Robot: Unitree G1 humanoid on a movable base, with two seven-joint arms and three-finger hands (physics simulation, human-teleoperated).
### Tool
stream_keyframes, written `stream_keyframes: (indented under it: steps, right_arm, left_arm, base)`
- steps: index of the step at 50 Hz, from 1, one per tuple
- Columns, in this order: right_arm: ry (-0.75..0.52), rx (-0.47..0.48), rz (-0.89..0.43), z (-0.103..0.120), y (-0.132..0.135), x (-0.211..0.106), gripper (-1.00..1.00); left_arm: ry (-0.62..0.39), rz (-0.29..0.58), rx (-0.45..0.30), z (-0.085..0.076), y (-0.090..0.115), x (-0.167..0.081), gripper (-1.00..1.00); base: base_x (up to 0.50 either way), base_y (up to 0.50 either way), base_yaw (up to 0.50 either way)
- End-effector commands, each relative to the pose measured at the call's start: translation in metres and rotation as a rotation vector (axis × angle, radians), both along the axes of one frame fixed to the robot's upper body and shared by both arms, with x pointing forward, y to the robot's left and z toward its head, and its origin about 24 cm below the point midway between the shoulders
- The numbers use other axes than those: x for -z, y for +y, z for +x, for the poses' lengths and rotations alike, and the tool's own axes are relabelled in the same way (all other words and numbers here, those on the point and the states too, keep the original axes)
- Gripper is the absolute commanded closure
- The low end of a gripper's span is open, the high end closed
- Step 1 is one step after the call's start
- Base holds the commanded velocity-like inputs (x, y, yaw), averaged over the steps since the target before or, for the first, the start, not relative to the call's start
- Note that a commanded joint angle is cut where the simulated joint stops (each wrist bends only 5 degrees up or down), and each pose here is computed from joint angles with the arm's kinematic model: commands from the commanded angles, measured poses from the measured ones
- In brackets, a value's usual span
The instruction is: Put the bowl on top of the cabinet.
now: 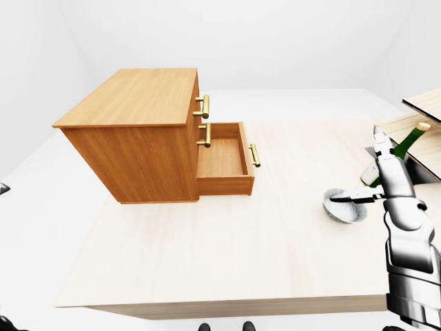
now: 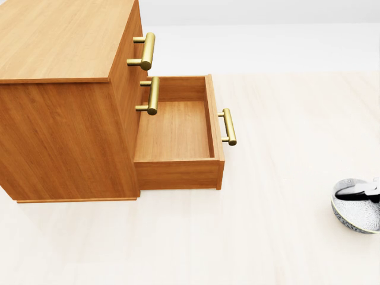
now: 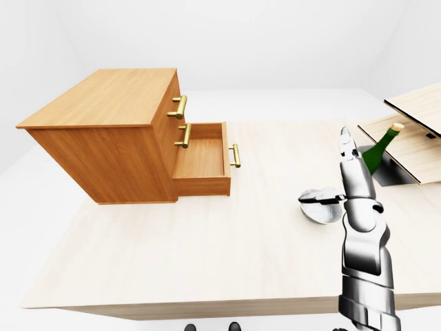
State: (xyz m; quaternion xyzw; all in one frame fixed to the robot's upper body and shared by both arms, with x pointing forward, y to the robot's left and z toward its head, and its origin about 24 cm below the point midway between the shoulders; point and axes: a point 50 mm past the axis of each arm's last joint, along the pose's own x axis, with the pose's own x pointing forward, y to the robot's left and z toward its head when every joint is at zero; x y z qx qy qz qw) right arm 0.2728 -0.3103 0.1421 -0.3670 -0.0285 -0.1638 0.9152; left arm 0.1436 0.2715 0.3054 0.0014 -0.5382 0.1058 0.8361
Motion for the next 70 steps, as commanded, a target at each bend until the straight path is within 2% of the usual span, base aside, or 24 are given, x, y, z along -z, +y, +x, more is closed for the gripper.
stream_keyframes:
  steps: [1, 31, 70]
  right_arm:
    - [0.045, 0.043, -0.003, 0.002, -0.008, 0.014, -1.00]
    - [0.088, 0.068, -0.035, 0.010, -0.015, 0.035, -1.00]
    - [0.158, 0.092, -0.086, 0.008, -0.016, 0.064, -1.00]
  left_arm:
    - [-0.009, -0.003, 0.005, -0.002, 0.000, -0.002, -1.00]
    - [-0.001, -0.003, 0.003, -0.001, 0.000, 0.000, -1.00]
    - [-0.009, -0.004, 0.006, -0.002, 0.000, -0.002, -1.00]
  base:
    - [0.00, 0.00, 0.00]
    - [0.00, 0.00, 0.00]
    - [0.00, 0.00, 0.00]
